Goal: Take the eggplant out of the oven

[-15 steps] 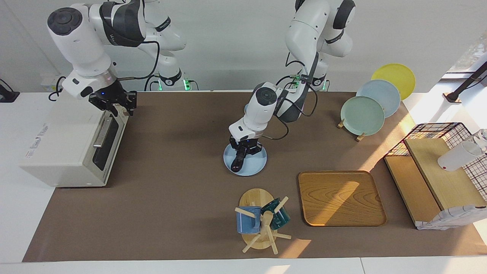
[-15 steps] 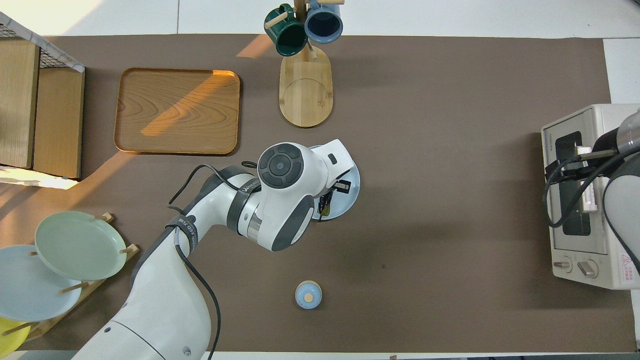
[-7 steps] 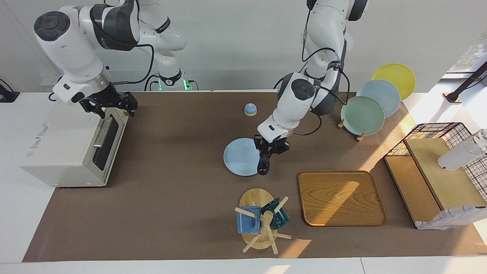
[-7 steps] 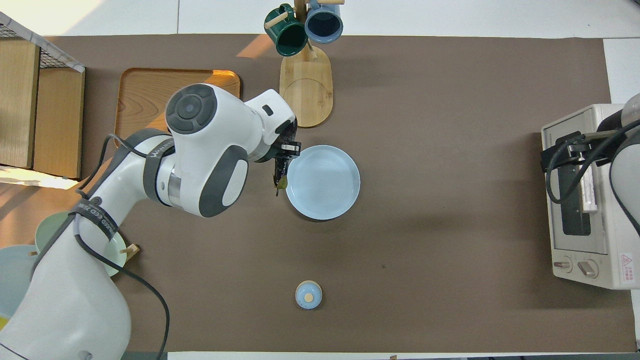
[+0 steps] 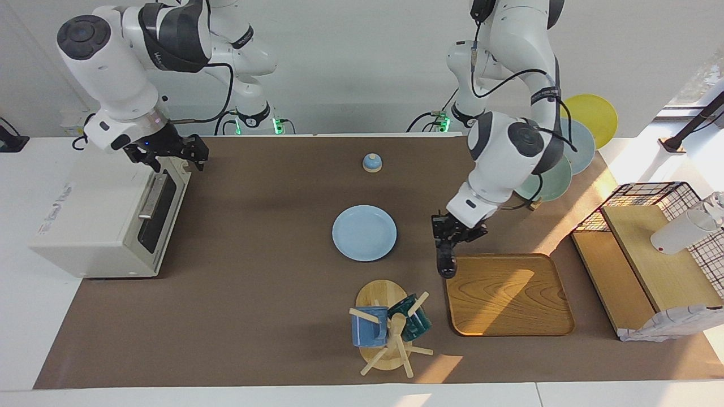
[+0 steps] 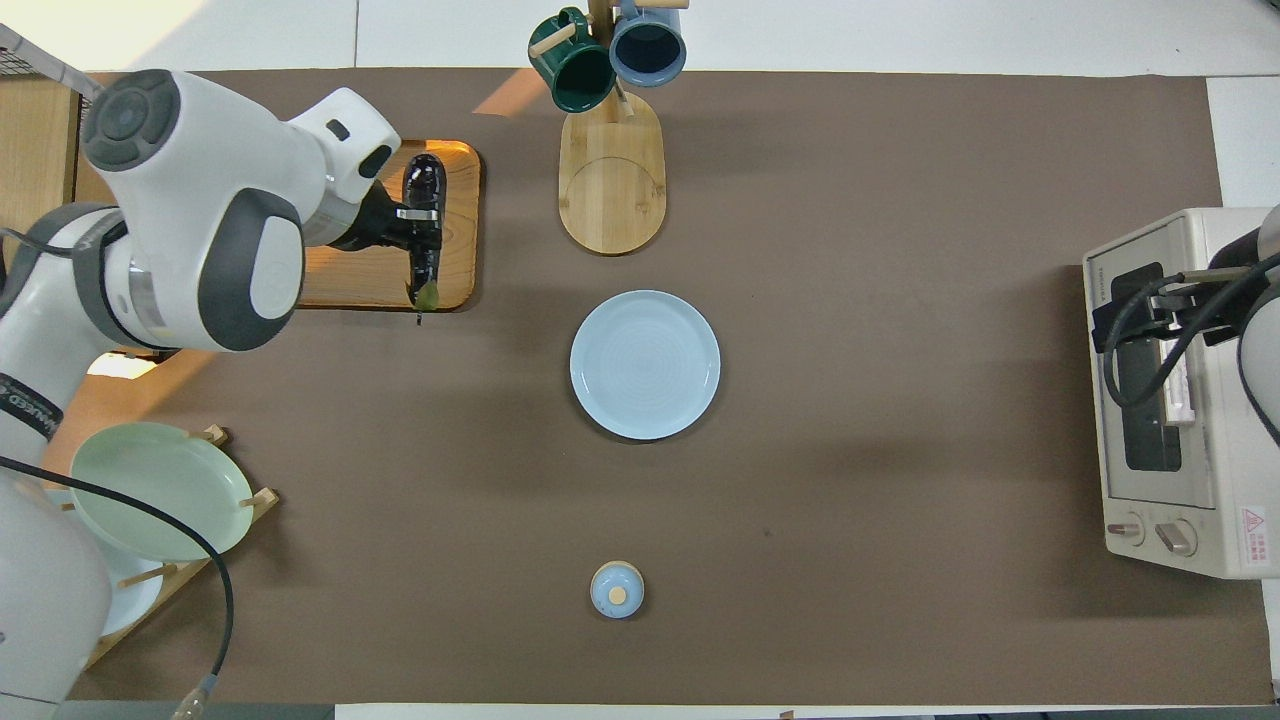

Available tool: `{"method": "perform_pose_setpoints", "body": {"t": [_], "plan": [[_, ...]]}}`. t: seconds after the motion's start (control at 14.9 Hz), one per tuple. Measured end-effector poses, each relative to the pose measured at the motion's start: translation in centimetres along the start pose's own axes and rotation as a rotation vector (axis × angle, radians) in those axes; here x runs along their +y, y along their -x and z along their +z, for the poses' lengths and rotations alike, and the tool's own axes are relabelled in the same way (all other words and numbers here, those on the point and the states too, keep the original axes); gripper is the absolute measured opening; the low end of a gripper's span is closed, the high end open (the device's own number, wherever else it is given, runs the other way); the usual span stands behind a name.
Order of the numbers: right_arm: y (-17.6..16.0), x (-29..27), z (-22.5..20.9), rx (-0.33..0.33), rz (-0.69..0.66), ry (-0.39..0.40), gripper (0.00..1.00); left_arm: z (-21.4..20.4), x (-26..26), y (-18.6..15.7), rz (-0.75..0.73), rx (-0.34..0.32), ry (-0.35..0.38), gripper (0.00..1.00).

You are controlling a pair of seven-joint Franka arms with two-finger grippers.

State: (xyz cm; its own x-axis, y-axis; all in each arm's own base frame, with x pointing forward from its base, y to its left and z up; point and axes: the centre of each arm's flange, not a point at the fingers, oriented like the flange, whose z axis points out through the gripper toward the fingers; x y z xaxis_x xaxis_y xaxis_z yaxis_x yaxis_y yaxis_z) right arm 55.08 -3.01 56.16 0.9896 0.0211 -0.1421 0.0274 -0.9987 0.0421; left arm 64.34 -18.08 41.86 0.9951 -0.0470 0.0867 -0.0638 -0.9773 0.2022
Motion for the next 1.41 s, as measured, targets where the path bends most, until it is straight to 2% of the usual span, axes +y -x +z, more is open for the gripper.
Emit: {"method": "perform_pose_setpoints", "body": {"t": [0.2,0.47,0.6,0.94,1.21,1.34,1.41], "plan": [[0.5,0.7,-0.7,0.014,0.013,-0.002,1.0,1.3,-4.0,-0.9,-0.026,-0.011,-0.031,0.31],[1.0,1.1,-1.4,0.029,0.02,-0.002,1.0,6.3,-7.5,-1.8,-0.023,-0.025,-0.098,0.31],[1.0,1.1,-1.4,0.029,0.021,-0.003,1.0,8.0,-9.3,-1.9,-0.028,-0.037,-0.105,0.31],[1.0,1.1,-1.3,0.026,0.021,-0.003,1.0,8.2,-10.1,-2.1,-0.026,-0.033,-0.106,0.31],[1.0,1.0,-1.3,0.026,0.019,-0.003,1.0,7.9,-10.1,-2.5,0.024,0.003,-0.106,0.32],[1.0,1.0,-1.3,0.026,0.019,-0.003,1.0,7.8,-10.2,-2.5,0.036,0.004,-0.107,0.34],[1.0,1.0,-1.3,0.026,0.02,-0.003,1.0,7.8,-10.3,-2.6,0.039,0.005,-0.107,0.41]]}}
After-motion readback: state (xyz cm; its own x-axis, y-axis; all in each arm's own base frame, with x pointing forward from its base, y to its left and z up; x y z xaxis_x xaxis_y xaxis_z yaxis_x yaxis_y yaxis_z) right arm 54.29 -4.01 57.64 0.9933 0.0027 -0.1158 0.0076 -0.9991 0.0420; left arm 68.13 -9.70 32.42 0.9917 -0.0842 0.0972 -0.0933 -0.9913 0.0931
